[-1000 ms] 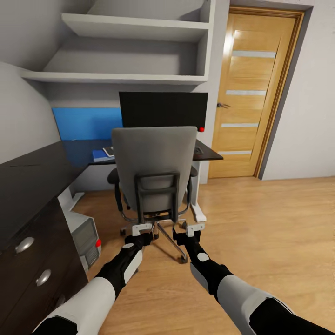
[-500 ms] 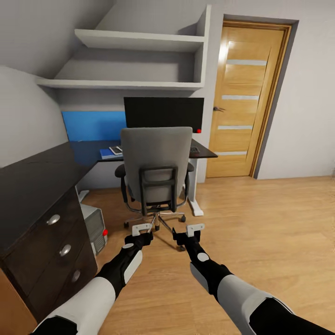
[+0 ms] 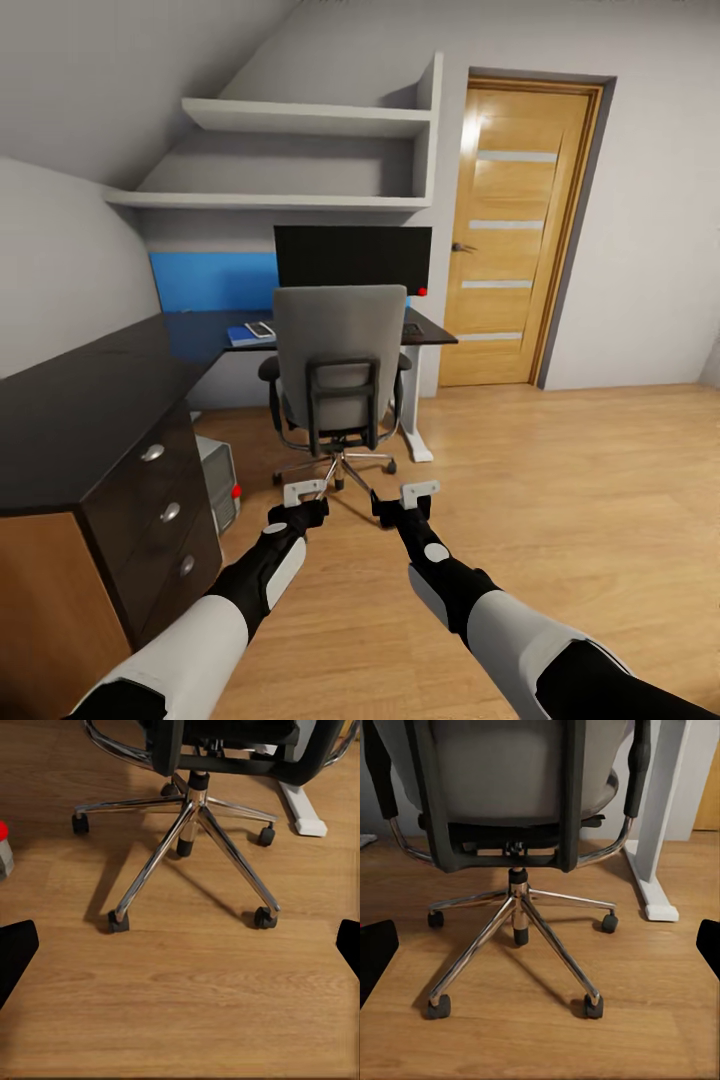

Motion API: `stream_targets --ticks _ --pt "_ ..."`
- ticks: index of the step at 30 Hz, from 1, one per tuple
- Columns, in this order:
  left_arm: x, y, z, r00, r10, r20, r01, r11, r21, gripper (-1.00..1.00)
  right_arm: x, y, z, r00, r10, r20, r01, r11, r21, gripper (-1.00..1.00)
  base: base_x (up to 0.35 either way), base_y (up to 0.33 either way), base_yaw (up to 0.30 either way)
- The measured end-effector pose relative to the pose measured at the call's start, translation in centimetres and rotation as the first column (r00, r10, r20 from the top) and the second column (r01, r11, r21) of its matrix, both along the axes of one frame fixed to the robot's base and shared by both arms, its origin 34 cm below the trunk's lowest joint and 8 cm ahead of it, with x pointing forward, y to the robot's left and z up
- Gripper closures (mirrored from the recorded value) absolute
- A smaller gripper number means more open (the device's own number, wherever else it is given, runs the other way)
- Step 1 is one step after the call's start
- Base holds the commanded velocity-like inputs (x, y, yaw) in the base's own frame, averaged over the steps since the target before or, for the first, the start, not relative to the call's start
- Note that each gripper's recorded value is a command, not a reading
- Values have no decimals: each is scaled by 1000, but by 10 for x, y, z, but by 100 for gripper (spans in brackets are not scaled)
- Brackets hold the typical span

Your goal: In the bedroom, organize the workspace by keeping the computer under the desk, ensuring the monitor is on the desk, placing the keyboard on the desk next to the monitor, placing the mouse on the desk next to the keyboard, moving the folder from the swivel chair onto the desk next to the mouse, stacking the notebook on top of the folder with the pen on top of the notebook, and positioning the swivel chair next to the desk.

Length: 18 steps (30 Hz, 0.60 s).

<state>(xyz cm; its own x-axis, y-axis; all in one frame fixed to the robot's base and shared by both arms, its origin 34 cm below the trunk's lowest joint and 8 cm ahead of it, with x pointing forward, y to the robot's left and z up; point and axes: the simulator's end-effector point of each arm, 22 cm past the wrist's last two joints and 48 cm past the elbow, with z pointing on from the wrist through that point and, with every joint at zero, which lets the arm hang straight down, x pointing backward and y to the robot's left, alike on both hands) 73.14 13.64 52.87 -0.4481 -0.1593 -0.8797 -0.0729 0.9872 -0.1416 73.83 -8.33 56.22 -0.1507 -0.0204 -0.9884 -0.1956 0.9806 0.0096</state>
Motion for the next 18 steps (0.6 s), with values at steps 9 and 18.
stream_targets --ticks 9,18 --pt "5 3 20 1000 10 -2 -10 1000 -4 -100 6 -1 20 1000 -1 0 1 1000 -2 -100 -25 0 0" --pt "7 2 33 999 4 -38 -4 1000 0 -100 11 -1 41 1000 -2 1 2 1000 -2 -100 -8 0 0"
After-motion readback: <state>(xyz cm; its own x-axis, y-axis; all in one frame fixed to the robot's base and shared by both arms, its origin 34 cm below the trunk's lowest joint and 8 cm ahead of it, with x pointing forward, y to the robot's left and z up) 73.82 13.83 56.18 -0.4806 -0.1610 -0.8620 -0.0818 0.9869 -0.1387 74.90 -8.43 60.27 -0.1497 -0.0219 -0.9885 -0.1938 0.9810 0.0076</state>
